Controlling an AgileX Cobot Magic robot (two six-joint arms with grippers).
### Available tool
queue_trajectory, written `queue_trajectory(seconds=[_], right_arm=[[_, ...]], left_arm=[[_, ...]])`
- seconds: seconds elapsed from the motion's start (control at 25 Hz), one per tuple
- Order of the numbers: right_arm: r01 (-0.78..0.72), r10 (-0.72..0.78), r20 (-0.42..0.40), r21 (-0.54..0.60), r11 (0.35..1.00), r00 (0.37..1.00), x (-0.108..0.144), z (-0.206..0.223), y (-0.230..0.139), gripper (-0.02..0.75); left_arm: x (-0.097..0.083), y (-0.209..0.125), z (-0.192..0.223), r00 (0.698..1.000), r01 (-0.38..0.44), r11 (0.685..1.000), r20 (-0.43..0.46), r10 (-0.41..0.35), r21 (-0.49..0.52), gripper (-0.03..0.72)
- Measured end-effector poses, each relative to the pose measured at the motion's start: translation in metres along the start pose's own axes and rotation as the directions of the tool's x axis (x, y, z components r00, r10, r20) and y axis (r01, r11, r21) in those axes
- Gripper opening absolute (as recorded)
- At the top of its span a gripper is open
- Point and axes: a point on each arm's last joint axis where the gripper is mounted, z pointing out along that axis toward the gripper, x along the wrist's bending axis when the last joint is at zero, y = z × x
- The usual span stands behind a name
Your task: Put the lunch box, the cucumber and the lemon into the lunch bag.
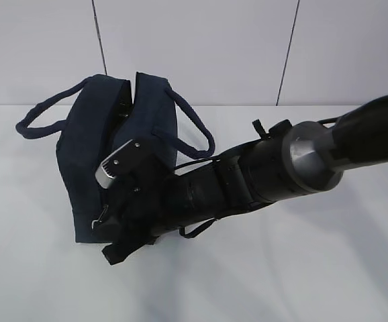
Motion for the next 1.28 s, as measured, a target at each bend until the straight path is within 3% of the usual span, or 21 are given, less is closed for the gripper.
queue_trajectory(seconds=[0.48,0.6,0.76,1.28], right_arm=[[-0.132,0.132,0.003,0.007,0.991,0.991,0.0,0.0,0.0,-0.013],[-0.156,0.156,0.002,0.007,0.988,0.988,0.001,-0.001,0.002,-0.013],[-0.133,0.133,-0.002,-0.011,0.991,0.991,0.006,-0.011,0.014,-0.013],[-0.099,0.1,0.013,-0.045,0.994,0.995,0.015,-0.034,0.039,-0.013]], left_arm=[[0.0,0.0,0.001,1.0,0.001,1.0,0.0,-0.001,0.002,0.244],[0.002,-0.007,0.01,1.0,0.012,0.999,0.008,-0.013,0.042,0.244],[0.005,-0.019,0.028,0.999,0.033,0.993,0.014,-0.034,0.117,0.244],[0.006,-0.019,0.036,0.999,0.042,0.988,0.019,-0.046,0.148,0.244]])
